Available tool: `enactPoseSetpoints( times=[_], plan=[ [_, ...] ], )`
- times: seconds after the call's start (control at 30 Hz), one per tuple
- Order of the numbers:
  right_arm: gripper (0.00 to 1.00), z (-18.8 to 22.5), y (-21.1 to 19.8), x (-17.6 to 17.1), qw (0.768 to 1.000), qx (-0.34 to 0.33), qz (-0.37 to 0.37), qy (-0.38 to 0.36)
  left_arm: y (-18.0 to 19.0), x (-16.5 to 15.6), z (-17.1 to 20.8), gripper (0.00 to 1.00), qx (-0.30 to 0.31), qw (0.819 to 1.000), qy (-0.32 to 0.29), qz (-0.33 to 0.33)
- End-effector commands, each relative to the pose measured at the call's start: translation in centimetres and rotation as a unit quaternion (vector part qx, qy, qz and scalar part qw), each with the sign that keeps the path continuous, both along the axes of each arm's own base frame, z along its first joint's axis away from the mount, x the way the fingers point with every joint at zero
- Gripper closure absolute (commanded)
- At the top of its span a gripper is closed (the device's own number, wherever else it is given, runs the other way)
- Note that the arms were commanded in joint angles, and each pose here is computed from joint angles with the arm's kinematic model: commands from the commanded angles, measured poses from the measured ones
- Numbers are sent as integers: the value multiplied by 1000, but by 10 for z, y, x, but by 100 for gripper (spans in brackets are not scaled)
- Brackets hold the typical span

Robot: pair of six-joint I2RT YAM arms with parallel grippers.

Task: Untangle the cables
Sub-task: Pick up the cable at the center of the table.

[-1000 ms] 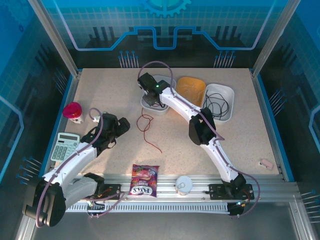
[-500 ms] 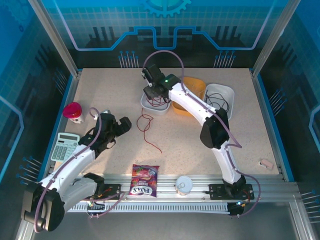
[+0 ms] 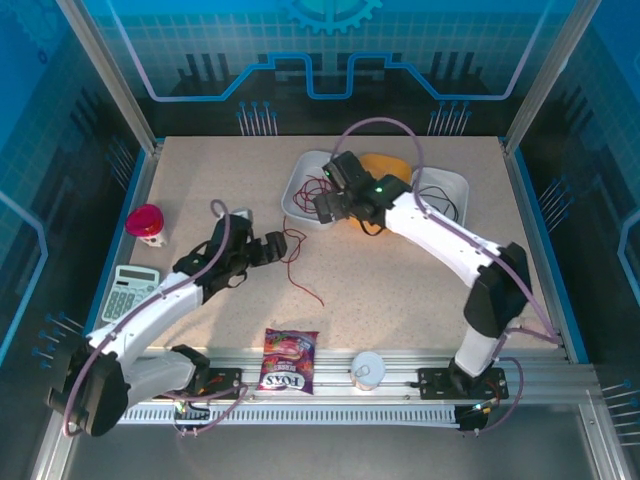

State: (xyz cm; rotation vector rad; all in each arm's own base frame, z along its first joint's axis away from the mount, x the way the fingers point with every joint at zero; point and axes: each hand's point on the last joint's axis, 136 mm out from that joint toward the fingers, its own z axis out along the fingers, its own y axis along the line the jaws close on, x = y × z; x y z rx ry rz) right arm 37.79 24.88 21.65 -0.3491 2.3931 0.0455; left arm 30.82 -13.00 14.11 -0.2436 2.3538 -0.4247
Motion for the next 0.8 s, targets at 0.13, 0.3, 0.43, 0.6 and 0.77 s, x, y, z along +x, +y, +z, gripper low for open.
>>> enactPoseSetpoints(
  times=[0.13, 0.3, 0.43, 0.6, 0.77],
  plan=[
    [0, 4, -72, -35, 991, 24, -127, -31, -36, 4, -12, 1, 93, 991, 35, -92],
    [0, -14, -121, -64, 977, 47, -207, -29, -59, 6, -31, 8, 135, 979, 69, -135],
    [0, -29, -144, -83, 969, 70, -237, -25, -69, 7, -50, 21, 147, 971, 104, -158],
    [0, -43, -164, -98, 961, 78, -264, -24, -67, 9, -72, 40, 180, 959, 141, -165],
    [0, -40, -169, -100, 958, 84, -272, -27, -72, 10, -82, 53, 182, 956, 149, -173]
  ],
)
